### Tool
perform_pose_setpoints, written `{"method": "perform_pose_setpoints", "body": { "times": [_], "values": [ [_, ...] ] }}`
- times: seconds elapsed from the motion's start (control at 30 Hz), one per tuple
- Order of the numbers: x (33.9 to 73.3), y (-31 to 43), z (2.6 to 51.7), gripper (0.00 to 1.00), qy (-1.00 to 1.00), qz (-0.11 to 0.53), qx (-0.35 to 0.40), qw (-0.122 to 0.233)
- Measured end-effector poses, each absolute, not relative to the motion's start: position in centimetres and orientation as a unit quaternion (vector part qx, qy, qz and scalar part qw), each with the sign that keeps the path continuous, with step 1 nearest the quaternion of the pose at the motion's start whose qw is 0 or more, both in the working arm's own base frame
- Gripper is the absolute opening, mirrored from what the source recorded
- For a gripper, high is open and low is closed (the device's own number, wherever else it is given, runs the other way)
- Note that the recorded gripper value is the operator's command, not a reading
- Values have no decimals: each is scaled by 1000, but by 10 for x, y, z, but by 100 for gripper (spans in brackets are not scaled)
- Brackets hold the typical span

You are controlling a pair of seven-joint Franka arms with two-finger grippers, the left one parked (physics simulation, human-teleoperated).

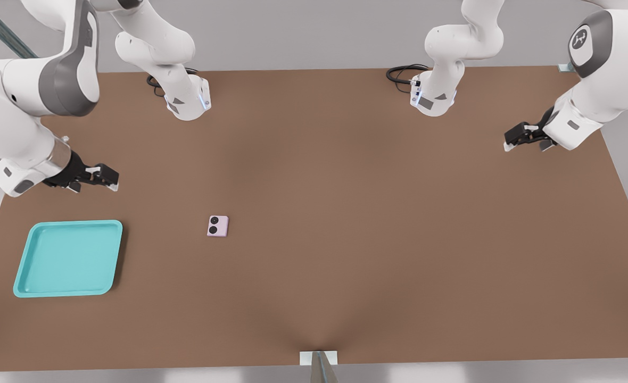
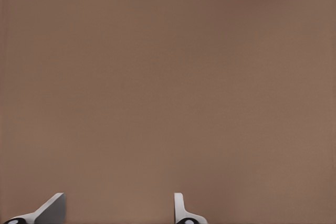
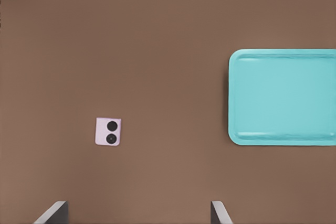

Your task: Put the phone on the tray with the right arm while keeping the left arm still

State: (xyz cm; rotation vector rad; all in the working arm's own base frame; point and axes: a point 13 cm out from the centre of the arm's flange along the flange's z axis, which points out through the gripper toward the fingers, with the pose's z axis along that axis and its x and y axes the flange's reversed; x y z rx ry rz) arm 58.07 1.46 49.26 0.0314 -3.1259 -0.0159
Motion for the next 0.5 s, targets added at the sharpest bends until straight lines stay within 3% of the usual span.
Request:
{"method": "perform_pose_setpoints", "body": {
  "times": [0.13,0.2,0.37,0.5],
  "values": [
    [586,19,479,100,-1000,-10,7,9],
    [597,42,447,100,-999,-3,24,27],
    [599,169,316,100,-992,13,96,75],
    [566,190,194,100,-991,32,80,105]
  ]
}}
